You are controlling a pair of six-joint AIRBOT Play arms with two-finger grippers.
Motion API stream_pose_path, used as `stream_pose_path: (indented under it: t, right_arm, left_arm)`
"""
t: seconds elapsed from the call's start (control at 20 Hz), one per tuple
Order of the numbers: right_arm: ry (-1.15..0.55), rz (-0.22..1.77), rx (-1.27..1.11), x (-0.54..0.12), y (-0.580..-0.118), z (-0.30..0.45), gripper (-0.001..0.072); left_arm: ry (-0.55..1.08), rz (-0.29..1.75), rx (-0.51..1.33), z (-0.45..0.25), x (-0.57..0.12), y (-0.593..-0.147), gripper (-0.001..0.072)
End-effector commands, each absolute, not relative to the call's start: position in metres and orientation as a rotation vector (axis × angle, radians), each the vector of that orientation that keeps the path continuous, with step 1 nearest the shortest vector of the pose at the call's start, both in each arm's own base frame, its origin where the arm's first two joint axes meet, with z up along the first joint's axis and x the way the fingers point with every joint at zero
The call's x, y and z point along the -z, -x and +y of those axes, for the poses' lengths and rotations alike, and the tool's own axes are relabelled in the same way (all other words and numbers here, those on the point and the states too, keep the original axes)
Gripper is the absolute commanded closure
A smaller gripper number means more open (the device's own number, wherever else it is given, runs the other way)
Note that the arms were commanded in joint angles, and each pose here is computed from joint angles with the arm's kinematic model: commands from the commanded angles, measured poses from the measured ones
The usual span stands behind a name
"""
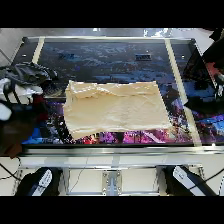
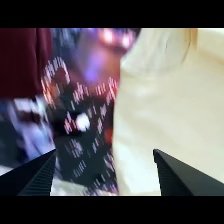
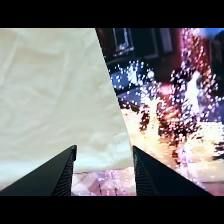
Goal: Fold the shirts.
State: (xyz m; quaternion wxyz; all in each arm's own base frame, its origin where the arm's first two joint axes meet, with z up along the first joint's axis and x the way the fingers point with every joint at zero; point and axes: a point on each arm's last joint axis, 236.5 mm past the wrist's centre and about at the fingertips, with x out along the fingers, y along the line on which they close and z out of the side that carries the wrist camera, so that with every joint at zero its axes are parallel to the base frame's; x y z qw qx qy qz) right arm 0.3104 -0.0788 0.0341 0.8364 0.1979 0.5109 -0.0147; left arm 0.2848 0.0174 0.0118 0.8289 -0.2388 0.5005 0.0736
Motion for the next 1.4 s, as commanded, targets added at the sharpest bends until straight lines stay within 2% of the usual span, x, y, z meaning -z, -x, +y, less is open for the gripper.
stream_pose_path:
  t: [0.0,0.15,0.35,0.55,0.6,0.7,0.85,0.95,1.0,1.15,1.35]
  right_arm:
    - [-0.561,0.945,0.123,-0.008,-0.279,-0.069,0.0316]
    - [-0.561,0.924,0.136,-0.02,-0.274,-0.074,0.0316]
    - [-0.57,0.91,0.102,-0.036,-0.279,-0.068,0.0316]
    - [-0.563,0.924,0.062,-0.049,-0.278,-0.061,0.0317]
    - [-0.559,0.921,0.056,-0.053,-0.278,-0.06,0.0318]
    - [-0.549,0.915,0.048,-0.061,-0.279,-0.06,0.0319]
    - [-0.539,0.903,0.053,-0.066,-0.282,-0.063,0.0319]
    - [-0.53,0.906,0.061,-0.065,-0.281,-0.065,0.032]
    - [-0.515,0.911,0.074,-0.063,-0.28,-0.069,0.032]
    - [-0.443,0.911,0.14,-0.061,-0.278,-0.089,0.032]
    - [-0.43,0.924,0.136,-0.065,-0.275,-0.089,0.0331]
  left_arm:
    - [0.935,1.124,-0.166,-0.036,0.046,-0.228,0.001]
    - [1.038,1.177,-0.087,-0.056,0.065,-0.223,0.0009]
    - [1.114,1.152,0.025,-0.068,0.074,-0.249,0.001]
    - [1.163,1.166,0.05,-0.072,0.092,-0.259,0.0015]
    - [1.18,1.159,0.063,-0.074,0.093,-0.262,0.007]
    - [1.209,1.095,0.104,-0.076,0.085,-0.275,0.0236]
    - [1.181,1.039,0.127,-0.073,0.081,-0.285,0.0537]
    - [1.178,1.043,0.132,-0.074,0.081,-0.284,0.0605]
    - [1.172,1.046,0.138,-0.076,0.081,-0.284,0.069]
    - [1.147,1.051,0.161,-0.08,0.08,-0.283,0.0693]
    - [1.152,1.056,0.173,-0.083,0.079,-0.281,0.0692]
